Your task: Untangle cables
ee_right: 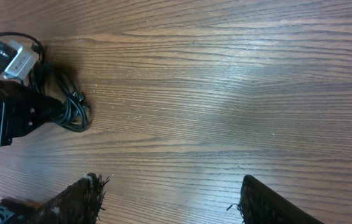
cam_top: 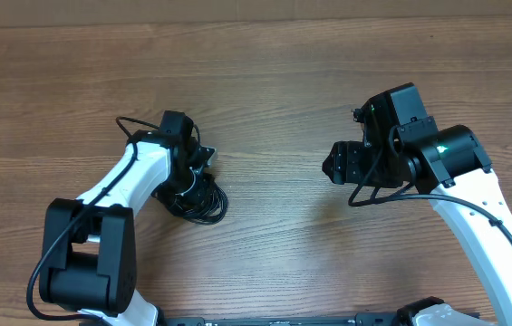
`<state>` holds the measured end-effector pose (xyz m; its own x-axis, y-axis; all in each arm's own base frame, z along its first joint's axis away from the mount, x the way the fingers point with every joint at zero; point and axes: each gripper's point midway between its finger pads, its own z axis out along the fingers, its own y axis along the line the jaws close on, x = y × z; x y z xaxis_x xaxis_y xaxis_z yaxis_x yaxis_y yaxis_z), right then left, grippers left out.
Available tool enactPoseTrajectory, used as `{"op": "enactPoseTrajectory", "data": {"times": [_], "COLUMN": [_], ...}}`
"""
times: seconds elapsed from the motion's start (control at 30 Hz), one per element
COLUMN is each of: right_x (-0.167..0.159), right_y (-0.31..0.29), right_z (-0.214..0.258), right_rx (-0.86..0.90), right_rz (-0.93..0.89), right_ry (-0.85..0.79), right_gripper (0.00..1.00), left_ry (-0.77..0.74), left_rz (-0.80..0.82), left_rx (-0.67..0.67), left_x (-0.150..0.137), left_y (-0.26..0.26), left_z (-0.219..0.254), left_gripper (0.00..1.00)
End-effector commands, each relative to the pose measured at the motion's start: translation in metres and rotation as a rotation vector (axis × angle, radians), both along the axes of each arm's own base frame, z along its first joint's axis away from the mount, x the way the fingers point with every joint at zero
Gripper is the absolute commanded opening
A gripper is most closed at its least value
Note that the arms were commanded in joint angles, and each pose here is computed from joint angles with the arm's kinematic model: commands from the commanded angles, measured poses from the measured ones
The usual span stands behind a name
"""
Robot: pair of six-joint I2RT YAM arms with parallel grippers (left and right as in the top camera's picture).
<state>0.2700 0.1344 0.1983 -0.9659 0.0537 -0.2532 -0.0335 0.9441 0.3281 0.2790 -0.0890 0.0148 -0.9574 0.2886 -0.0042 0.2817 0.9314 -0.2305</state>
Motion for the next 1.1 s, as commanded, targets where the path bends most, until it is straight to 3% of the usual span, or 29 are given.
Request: {"op": "enactPoseTrajectory", "data": {"times": [0.0, 0.27, 0.43, 0.5, 0.63, 0.7, 0.77, 0.9, 1.07], "right_x": [0.001, 0.002, 0.002, 0.003, 0.005, 0.005, 0.005, 0.006, 0.007], "right_y": [-0.001, -0.001, 0.003, 0.008, 0.014, 0.015, 0.015, 0.015, 0.017], "right_z": [0.003, 0.003, 0.005, 0.007, 0.01, 0.01, 0.01, 0.008, 0.003], "right_rx": [-0.004, -0.004, 0.02, 0.049, 0.085, 0.085, 0.086, 0.09, 0.103], "right_rz": [0.005, 0.005, 0.013, 0.02, 0.029, 0.029, 0.026, 0.004, -0.038], "right_ry": [-0.015, -0.015, -0.018, -0.02, -0.03, -0.03, -0.028, -0.013, 0.026], "right_gripper": [0.7, 0.7, 0.7, 0.7, 0.7, 0.7, 0.7, 0.7, 0.7], "left_ry": [0.039, 0.074, 0.097, 0.113, 0.17, 0.178, 0.169, 0.135, 0.099], "left_rz": [0.036, 0.071, 0.125, 0.146, 0.224, 0.238, 0.23, 0.208, 0.21], "left_rx": [0.046, 0.051, -0.012, -0.023, 0.008, 0.014, 0.013, -0.011, -0.08], "left_x": [-0.012, -0.034, -0.035, -0.038, -0.056, -0.062, -0.064, -0.055, -0.02], "left_y": [0.011, 0.015, 0.001, -0.004, -0.012, -0.016, -0.021, -0.034, -0.052], "left_z": [-0.01, -0.033, -0.031, -0.03, -0.039, -0.044, -0.047, -0.044, -0.007], "left_gripper": [0.17, 0.23, 0.47, 0.48, 0.4, 0.27, 0.04, 0.04, 0.04]}}
